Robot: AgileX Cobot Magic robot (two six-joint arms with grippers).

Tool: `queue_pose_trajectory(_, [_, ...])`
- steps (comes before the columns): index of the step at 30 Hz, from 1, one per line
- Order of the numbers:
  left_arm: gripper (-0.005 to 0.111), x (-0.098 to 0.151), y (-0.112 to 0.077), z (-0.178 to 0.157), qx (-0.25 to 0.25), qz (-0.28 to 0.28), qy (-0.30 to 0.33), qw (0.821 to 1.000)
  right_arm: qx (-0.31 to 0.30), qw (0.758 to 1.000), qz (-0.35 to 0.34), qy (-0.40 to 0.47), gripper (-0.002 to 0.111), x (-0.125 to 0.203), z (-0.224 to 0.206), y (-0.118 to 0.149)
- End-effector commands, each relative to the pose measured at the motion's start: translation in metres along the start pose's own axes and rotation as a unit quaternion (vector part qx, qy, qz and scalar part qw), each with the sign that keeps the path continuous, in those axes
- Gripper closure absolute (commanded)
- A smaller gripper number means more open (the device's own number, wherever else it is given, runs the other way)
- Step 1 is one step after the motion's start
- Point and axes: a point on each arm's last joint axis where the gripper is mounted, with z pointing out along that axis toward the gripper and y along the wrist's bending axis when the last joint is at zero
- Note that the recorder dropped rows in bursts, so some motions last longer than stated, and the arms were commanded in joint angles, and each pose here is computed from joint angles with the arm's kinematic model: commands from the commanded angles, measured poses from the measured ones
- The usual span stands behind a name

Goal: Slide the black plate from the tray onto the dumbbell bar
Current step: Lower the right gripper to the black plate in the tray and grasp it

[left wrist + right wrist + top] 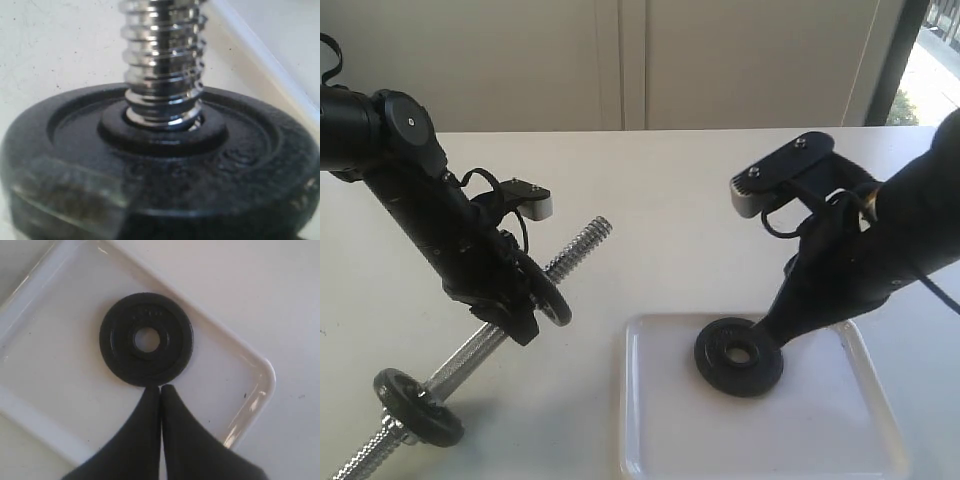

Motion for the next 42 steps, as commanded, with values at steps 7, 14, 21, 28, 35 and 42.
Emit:
queue_pose_trajectory(7, [0.107, -0.006, -0.013, -0.018, 0.020, 0.000, -0.032, 0.999, -0.028, 0.999, 0.029, -0.007, 0.025, -0.008, 0.020, 0.008])
queue_pose_trajectory(14, [0.107, -0.006, -0.013, -0.018, 0.020, 0.000, -0.032, 0.999, -0.028, 0.997, 0.072, -0.002, 0.003, -0.008, 0.030, 0.008])
queue_pose_trajectory(21, [0.107, -0.006, -0.013, -0.018, 0.020, 0.000, -0.032, 0.999, -0.027, 0.992, 0.101, 0.076, 0.003, -0.017, 0.070, 0.004])
queue_pose_trajectory(28, [0.107, -0.006, -0.013, -0.018, 0.020, 0.000, -0.032, 0.999, -0.013, 0.988, 0.100, 0.120, 0.003, -0.030, 0.115, -0.002])
queue_pose_trajectory(35, [0.107, -0.006, -0.014, -0.017, 0.021, 0.000, -0.032, 0.999, -0.018, 0.982, 0.099, 0.159, 0.003, -0.023, 0.145, 0.000])
queue_pose_trajectory(42, [0.107, -0.006, -0.014, -0.017, 0.021, 0.000, -0.031, 0.999, -0.021, 0.973, 0.105, 0.204, 0.011, -0.012, 0.158, 0.002])
